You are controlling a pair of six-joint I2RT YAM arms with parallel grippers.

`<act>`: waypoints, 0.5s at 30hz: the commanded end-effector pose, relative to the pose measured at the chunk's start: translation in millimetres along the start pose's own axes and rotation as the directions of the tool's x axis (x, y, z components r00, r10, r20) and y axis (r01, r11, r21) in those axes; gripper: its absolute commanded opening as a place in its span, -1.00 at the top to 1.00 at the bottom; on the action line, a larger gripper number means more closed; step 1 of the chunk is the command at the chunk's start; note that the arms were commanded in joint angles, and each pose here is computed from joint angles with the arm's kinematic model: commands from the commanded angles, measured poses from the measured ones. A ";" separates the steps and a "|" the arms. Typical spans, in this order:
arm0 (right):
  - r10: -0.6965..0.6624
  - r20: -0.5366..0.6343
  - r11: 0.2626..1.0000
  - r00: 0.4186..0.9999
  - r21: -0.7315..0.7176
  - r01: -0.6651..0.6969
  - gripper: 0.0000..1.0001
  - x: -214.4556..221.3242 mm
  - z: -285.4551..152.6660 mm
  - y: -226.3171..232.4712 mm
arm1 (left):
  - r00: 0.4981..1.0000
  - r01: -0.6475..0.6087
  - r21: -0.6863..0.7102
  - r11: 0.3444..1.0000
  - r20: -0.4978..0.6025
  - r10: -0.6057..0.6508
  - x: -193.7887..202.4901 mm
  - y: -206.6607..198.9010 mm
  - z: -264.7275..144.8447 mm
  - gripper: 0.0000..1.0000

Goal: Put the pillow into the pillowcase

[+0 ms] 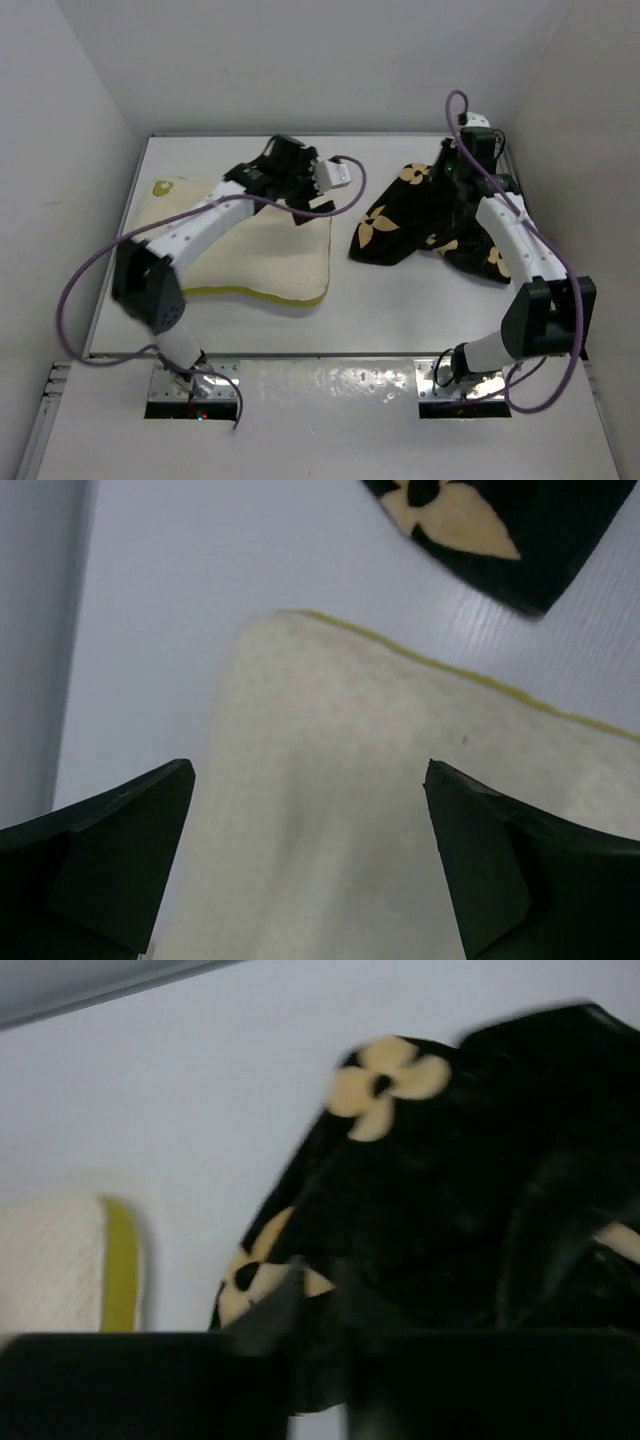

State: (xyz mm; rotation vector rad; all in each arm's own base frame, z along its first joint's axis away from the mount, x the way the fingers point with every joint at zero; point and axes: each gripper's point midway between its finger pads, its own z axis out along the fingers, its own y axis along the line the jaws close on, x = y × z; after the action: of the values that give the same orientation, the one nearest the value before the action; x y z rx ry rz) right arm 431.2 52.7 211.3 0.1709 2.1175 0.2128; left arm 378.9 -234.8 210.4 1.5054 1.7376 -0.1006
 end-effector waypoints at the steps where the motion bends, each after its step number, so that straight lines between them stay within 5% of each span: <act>1: 0.264 -0.127 0.908 0.956 0.366 -0.202 1.00 45.3 -5.4 -89.3 | 0.999 -0.003 0.168 0.986 -0.050 0.011 -13.7 -42.6 82.0 -0.99; 2: 0.301 -0.147 0.893 0.942 0.390 -0.225 1.00 60.6 -3.8 -99.9 | 0.998 -0.022 0.182 0.983 -0.061 0.033 -17.2 -46.7 94.5 -0.99; 3: 0.338 -0.121 0.851 0.933 0.463 -0.248 0.59 69.9 -5.4 -120.1 | 0.994 -0.071 0.203 0.977 -0.062 0.086 -26.7 -56.2 115.0 -0.99; 4: 0.344 -0.108 0.833 0.933 0.495 -0.249 -0.06 72.2 -6.4 -128.5 | 0.992 -0.102 0.200 0.974 -0.050 0.114 -30.8 -60.7 123.9 -0.99; 6: 0.335 -0.108 0.809 0.936 0.543 -0.227 -0.88 76.9 -5.6 -141.9 | 0.987 -0.158 0.176 0.972 -0.003 0.161 -32.8 -69.0 146.7 -0.99; 13: 0.383 -0.195 0.759 0.903 0.624 -0.188 -0.95 105.1 -1.9 -163.6 | 0.948 -0.307 0.207 0.929 -0.022 0.318 6.2 -112.8 195.6 -0.99; 15: 0.412 -0.214 0.751 0.886 0.631 -0.197 -0.79 124.7 -2.3 -166.1 | 0.956 -0.285 0.168 0.944 -0.024 0.293 10.8 -114.9 205.8 -0.99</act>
State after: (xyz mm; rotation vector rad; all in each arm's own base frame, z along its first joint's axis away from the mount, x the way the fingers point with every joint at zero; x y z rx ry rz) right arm 367.0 -76.8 80.0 0.8549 2.4420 -0.2425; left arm 375.3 -360.8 27.2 1.9199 1.6230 -0.1079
